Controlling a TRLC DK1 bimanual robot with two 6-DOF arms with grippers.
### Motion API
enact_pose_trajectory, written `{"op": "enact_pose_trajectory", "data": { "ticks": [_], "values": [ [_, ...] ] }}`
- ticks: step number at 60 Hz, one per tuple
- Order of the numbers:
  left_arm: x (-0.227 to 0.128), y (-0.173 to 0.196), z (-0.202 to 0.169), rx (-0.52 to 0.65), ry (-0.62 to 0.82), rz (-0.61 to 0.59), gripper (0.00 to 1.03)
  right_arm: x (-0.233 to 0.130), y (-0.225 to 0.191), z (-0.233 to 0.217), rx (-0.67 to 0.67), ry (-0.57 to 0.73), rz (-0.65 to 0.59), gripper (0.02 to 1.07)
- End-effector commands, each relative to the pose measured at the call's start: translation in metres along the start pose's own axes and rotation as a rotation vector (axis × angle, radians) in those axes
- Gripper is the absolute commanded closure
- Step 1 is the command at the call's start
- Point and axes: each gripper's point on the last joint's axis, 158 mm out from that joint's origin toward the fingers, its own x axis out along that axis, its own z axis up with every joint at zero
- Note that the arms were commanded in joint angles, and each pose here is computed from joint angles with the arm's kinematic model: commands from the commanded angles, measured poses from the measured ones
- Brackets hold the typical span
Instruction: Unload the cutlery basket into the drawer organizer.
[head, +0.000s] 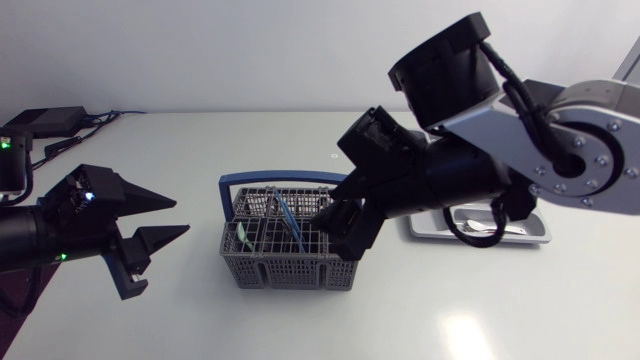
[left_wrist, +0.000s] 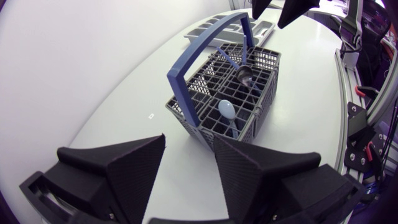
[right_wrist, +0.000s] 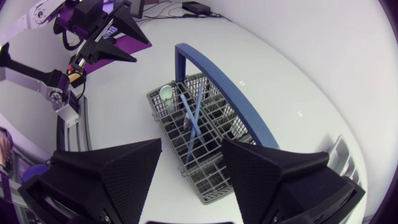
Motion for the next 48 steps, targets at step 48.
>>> {"op": "enact_pose_trajectory", "data": {
  "ticks": [48],
  "values": [
    [0.012, -0.018, -0.016, -0.008, -0.022, -0.028, 0.22, 0.066, 0.001, 0.0, -0.254, -0.099, -0.064, 0.63]
  ]
}}
